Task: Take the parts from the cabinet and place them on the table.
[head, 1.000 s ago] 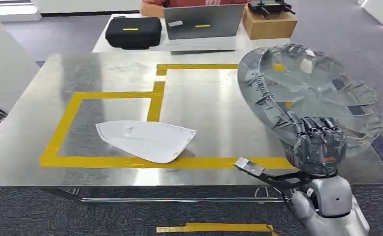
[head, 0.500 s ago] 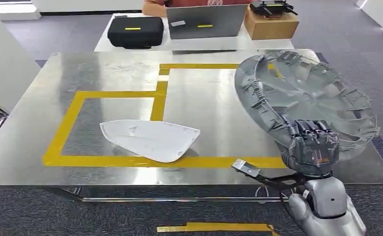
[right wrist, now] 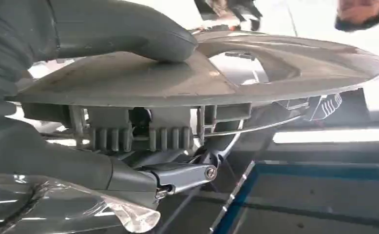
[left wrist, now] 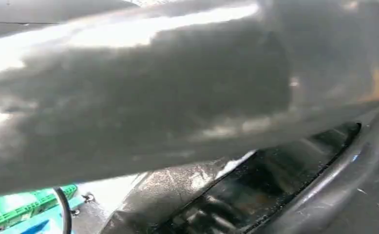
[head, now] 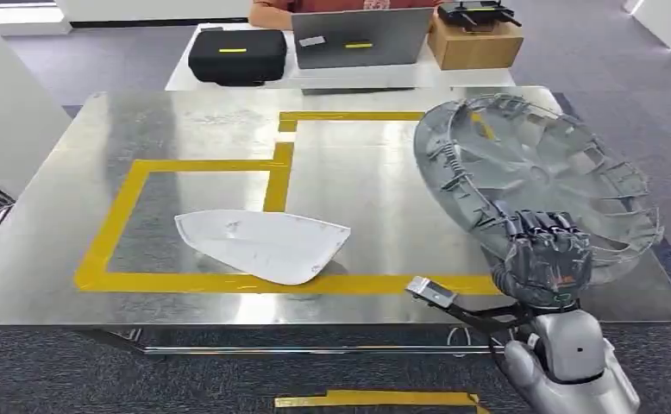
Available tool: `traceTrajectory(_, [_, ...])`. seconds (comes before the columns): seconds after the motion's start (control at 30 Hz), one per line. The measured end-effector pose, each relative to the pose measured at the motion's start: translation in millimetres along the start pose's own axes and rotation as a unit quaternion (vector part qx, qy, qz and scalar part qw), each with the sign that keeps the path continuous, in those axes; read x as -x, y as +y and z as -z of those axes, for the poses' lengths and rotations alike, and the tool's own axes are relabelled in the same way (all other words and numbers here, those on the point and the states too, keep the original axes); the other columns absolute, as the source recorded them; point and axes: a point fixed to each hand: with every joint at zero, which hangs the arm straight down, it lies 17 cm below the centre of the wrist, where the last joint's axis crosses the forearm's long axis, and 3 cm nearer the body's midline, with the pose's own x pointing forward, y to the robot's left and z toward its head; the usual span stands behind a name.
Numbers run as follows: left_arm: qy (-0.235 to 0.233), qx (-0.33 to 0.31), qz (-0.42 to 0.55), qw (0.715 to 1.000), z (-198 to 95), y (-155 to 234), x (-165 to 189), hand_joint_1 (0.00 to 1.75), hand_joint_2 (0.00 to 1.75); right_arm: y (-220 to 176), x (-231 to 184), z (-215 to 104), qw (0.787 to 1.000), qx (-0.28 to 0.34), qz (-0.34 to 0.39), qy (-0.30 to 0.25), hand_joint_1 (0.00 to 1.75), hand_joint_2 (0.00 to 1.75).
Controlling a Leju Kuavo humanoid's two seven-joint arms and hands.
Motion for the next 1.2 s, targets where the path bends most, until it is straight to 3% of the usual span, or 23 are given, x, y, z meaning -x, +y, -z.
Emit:
traceTrajectory(0.17, [0.005, -0.006, -0.002, 1.0, 0, 2, 2, 0.0, 0.0, 43, 4, -14, 0.995, -0.099, 0.014, 0.028, 1.75, 1.75])
traceTrajectory(0.4, [0.018, -0.006, 0.007, 1.0, 0, 4, 7, 0.0, 0.0, 73, -38, -39, 0.984, -0.166, 0.018, -0.062, 1.75, 1.75])
traceTrajectory(0.63, [0.024, -0.006, 0.014, 1.0, 0, 4, 10, 0.0, 0.0, 85, -54, -57, 0.975, -0.197, 0.013, -0.1, 1.75, 1.75])
traceTrajectory(1.2, [0.024, -0.007, 0.027, 0.999, 0, 8, 9, 0.0, 0.0, 67, -59, -47, 0.979, -0.128, -0.016, -0.158, 1.75, 1.75])
